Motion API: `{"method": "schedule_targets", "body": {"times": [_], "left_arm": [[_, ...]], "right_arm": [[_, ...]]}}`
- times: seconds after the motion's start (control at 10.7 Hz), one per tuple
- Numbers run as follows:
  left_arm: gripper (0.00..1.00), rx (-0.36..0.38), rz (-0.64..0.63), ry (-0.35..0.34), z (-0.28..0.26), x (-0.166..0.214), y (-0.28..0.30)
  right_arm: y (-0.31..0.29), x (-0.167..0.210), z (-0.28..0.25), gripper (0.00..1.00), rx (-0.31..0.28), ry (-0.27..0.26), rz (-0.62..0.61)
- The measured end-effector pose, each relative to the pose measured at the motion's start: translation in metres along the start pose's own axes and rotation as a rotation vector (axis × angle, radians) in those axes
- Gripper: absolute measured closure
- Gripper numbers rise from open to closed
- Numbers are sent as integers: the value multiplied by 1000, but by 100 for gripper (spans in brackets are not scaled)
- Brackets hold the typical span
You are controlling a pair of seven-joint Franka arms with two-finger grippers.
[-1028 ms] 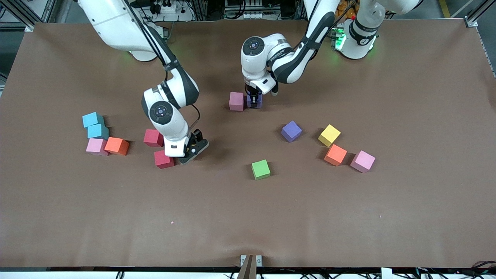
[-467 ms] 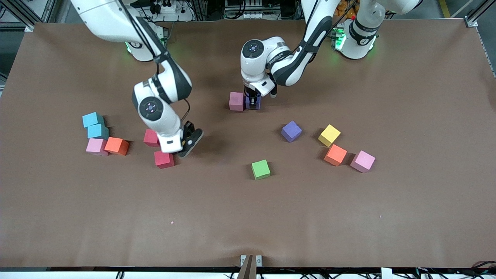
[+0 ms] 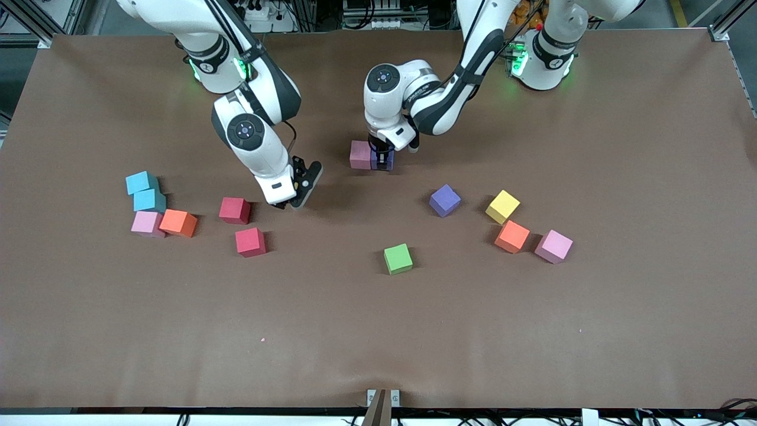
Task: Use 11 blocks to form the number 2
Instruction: 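Carry the yellow cube toward the pink cube with the right gripper, then place the yellow cube beside the pink cube while the left gripper reaches purple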
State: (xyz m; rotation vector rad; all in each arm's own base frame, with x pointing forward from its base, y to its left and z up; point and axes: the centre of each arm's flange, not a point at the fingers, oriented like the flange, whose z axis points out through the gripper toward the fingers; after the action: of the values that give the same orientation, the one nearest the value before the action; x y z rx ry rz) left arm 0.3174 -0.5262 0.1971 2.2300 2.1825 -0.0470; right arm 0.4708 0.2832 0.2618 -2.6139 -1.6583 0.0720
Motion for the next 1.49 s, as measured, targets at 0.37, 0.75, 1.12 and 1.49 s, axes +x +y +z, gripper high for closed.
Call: {"method": "schedule_targets", "body": {"times": [0.37,0.75,1.12,1.49], "left_arm": [[44,2,-3,-1,4,-3,3],[23,7,-9,15,4,-4,9],[0,40,68,109,-36,-8,26],[0,50,287,119,-78,46,99]], "right_arm": [[1,-13,-1,41,-1,-4,-61],[-19,-1,1,41,-6,15,-107],[-67,20,12,41,5,7,-223],[-122,44,44,41,2,11,-314]]}}
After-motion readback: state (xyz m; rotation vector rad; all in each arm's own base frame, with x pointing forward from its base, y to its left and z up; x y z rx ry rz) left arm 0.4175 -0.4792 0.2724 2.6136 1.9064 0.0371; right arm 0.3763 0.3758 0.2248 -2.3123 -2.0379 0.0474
